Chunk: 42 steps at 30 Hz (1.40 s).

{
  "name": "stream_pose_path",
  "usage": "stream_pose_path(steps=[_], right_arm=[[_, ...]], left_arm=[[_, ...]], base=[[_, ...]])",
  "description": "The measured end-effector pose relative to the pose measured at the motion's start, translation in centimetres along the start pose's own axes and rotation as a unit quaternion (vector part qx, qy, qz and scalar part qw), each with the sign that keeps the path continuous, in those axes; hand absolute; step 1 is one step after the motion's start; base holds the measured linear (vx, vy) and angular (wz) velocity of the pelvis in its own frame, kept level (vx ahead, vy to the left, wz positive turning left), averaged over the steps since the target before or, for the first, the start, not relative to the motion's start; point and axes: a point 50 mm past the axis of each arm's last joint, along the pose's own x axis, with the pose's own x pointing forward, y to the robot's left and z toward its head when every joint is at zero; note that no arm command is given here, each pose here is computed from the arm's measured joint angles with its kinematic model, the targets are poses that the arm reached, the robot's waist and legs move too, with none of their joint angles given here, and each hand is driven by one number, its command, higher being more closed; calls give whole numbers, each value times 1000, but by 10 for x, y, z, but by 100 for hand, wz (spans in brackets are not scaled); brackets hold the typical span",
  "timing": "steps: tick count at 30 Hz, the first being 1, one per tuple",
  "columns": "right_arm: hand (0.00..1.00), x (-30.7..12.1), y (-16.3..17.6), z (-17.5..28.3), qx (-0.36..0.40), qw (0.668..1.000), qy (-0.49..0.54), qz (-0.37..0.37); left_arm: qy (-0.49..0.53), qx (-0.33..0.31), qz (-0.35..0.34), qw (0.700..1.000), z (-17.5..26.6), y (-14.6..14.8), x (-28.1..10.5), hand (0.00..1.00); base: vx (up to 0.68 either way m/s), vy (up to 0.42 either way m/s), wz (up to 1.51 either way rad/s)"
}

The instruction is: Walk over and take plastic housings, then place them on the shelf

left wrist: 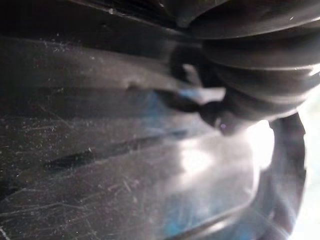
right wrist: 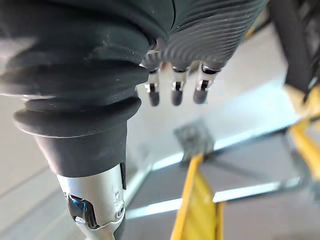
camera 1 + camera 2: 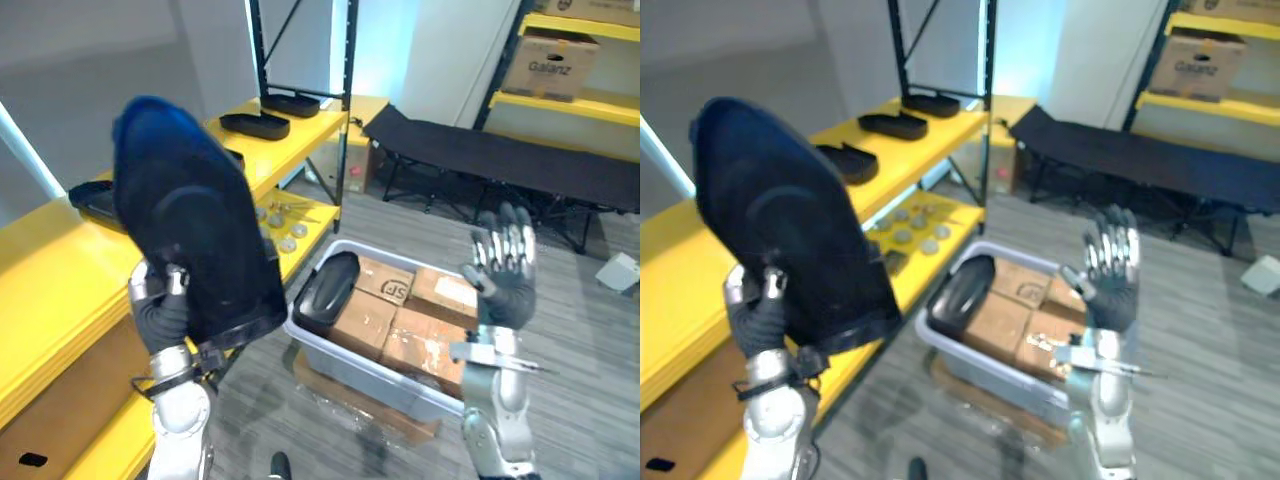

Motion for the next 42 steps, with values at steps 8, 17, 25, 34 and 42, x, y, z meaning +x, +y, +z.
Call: stream_pose_path(steps=[8,17,25,34,42], right_arm=[[0,-20,-20,-31,-39,994,104,-19],[0,-13,2,-43,-11,990,126,56],[0,-4,79,-74,-2,957,162,241],[0,22,88,-67,-32,967,125,219],[0,18,39,-54,-58,982,118,133]], left_arm=[[-21,-49,15,998,17,12,-5,100],[-40,-24,40,998,27,22,-7,100],[-51,21,78,995,35,44,-8,100],[-63,12,64,996,38,48,-4,100],[-42,-15,23,999,27,34,-4,100]], base=[[11,-5,-7],[5,-3,5],[20,-16,62],[6,-26,60],[-16,-95,46]])
